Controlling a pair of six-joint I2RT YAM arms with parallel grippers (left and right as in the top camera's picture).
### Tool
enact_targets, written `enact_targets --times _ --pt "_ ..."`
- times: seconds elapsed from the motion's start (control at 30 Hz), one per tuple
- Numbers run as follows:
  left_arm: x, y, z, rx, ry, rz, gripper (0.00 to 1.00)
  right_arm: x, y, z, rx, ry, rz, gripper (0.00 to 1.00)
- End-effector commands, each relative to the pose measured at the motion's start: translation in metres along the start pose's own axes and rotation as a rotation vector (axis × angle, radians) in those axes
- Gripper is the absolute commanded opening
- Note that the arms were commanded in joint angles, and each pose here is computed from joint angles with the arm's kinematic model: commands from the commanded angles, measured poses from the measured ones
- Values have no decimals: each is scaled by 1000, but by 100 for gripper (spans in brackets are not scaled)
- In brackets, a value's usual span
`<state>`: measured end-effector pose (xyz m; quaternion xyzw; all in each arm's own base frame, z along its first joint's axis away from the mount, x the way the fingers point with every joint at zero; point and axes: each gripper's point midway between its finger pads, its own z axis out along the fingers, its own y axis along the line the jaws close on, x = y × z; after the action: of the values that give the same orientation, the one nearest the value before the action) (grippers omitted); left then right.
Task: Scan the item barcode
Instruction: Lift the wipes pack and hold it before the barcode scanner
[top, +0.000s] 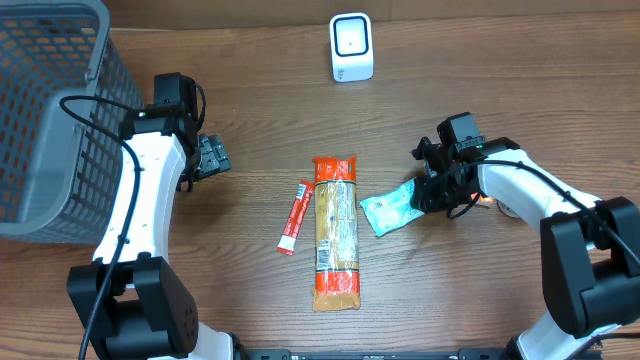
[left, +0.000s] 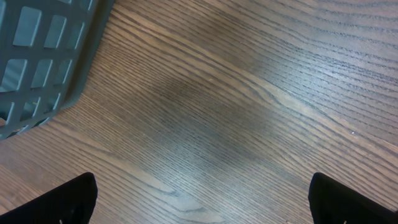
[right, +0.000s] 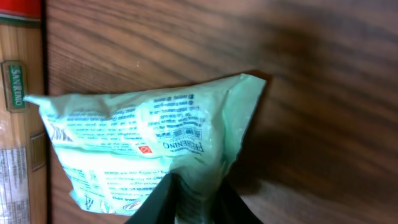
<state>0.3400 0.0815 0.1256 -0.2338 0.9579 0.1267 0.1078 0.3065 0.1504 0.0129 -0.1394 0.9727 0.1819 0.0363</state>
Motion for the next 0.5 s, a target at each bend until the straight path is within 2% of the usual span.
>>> enact_targets --times 0.0,0.13,0.3,0.47 --pt "-7 1 -11 7 -38 16 100 -19 5 -27 36 -82 -43 11" --pt "-7 1 -11 7 -38 16 100 -31 16 -56 37 -173 -102 4" --pt "-7 1 -11 7 -38 16 100 -35 24 -78 36 -234 -121 4" --pt "-7 1 -11 7 -38 16 100 -27 33 -80 -12 -213 -112 4"
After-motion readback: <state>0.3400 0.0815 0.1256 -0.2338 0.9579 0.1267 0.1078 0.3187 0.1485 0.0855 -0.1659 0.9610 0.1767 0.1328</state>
